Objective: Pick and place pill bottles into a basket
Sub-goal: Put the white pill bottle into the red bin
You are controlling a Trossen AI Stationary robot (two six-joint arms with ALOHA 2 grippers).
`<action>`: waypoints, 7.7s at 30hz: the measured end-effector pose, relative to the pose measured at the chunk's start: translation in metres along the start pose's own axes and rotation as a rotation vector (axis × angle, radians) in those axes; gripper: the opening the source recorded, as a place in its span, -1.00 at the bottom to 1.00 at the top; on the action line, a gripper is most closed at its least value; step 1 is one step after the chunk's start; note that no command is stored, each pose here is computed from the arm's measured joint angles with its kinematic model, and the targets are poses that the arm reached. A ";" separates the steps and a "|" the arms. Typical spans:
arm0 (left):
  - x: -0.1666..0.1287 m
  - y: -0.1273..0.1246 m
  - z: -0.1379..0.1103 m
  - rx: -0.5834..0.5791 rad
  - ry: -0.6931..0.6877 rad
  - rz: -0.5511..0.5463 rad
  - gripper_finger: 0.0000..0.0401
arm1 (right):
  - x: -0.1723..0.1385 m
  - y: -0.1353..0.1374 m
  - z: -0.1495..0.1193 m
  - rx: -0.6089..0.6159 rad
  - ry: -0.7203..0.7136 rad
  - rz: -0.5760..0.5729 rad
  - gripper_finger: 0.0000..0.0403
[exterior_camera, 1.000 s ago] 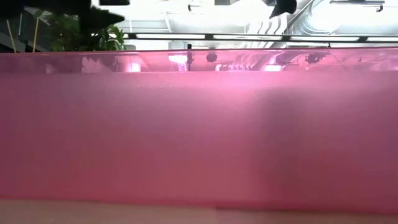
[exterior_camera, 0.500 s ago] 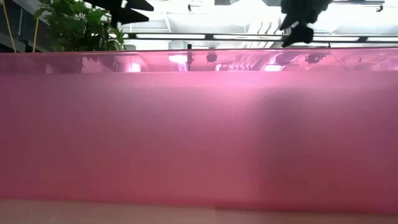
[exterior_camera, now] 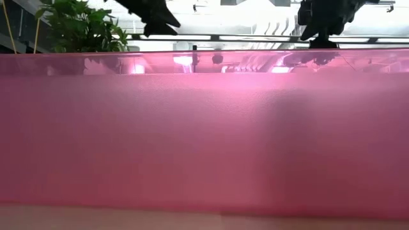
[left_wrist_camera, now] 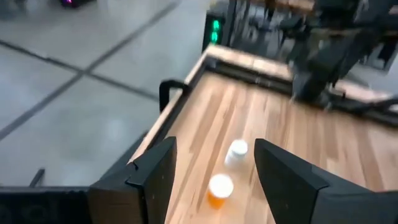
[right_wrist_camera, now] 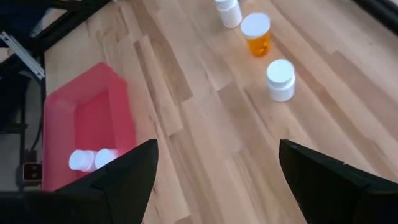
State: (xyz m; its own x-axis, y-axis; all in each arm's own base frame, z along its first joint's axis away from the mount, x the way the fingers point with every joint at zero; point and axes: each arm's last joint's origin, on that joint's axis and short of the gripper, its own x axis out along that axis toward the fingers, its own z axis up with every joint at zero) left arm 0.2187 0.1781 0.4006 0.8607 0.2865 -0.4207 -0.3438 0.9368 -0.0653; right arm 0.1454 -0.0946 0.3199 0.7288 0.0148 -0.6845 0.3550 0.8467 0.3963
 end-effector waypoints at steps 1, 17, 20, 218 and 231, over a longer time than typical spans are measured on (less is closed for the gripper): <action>0.002 0.002 0.005 0.007 0.033 0.001 0.24 | 0.002 0.001 -0.001 0.001 0.008 0.004 0.60; 0.029 0.009 0.046 0.144 0.414 0.051 0.24 | 0.010 0.009 -0.004 -0.023 0.032 -0.028 0.60; 0.040 0.004 0.038 0.165 0.506 0.071 0.24 | 0.010 0.010 -0.004 -0.024 0.035 -0.027 0.60; 0.143 0.027 0.037 -0.259 0.424 0.269 -0.07 | 0.022 0.042 -0.014 -0.071 0.081 -0.068 0.60; 0.090 0.010 0.099 -0.207 0.053 0.205 -0.07 | 0.022 0.042 -0.014 -0.071 0.081 -0.068 0.60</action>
State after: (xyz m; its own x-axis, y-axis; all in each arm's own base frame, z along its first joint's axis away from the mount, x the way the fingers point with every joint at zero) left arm 0.3293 0.2331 0.4515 0.7466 0.4499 -0.4901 -0.5824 0.7980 -0.1547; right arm 0.1685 -0.0514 0.3131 0.6538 -0.0032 -0.7567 0.3576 0.8826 0.3052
